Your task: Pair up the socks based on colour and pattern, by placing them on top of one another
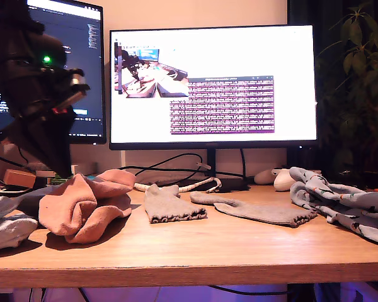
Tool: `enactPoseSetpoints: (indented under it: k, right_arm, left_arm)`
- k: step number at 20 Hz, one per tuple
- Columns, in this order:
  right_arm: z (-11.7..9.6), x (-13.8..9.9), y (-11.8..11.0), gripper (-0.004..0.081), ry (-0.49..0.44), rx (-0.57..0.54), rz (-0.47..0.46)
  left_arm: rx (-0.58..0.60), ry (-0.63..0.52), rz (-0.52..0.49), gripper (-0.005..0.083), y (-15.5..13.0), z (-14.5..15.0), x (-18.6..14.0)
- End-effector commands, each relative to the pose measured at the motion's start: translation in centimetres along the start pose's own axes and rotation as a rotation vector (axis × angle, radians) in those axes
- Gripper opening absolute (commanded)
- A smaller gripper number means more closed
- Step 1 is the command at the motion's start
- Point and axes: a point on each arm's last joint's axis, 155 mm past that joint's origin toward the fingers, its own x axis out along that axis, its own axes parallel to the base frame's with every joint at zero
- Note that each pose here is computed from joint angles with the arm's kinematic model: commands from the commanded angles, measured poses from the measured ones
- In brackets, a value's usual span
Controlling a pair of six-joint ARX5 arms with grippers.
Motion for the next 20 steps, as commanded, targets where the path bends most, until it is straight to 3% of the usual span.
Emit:
enactPoseSetpoints:
  k: [1,5,11,20]
  right_arm:
    - [-0.8,0.1,0.3,-0.0011,0.009,0.000,0.009]
    - [-0.8,0.1,0.3,-0.0011,0.009,0.001,0.009]
    - [-0.9,0.1,0.3,-0.0011,0.010,0.001,0.009]
    - [-1.1,0.1,0.3,-0.0011,0.020,0.003,0.010]
  left_arm:
    - [-0.024,0.061,-0.005,-0.0024,0.6,-1.2,2.0]
    - [-0.040,0.091,-0.005,-0.0024,0.8,-1.4,3.9]
    - [0.004,0.111,-0.047,-0.0024,-1.9,-1.2,6.3]
    - [0.052,0.052,-0.104,-0.0024,-4.5,0.4,6.0]
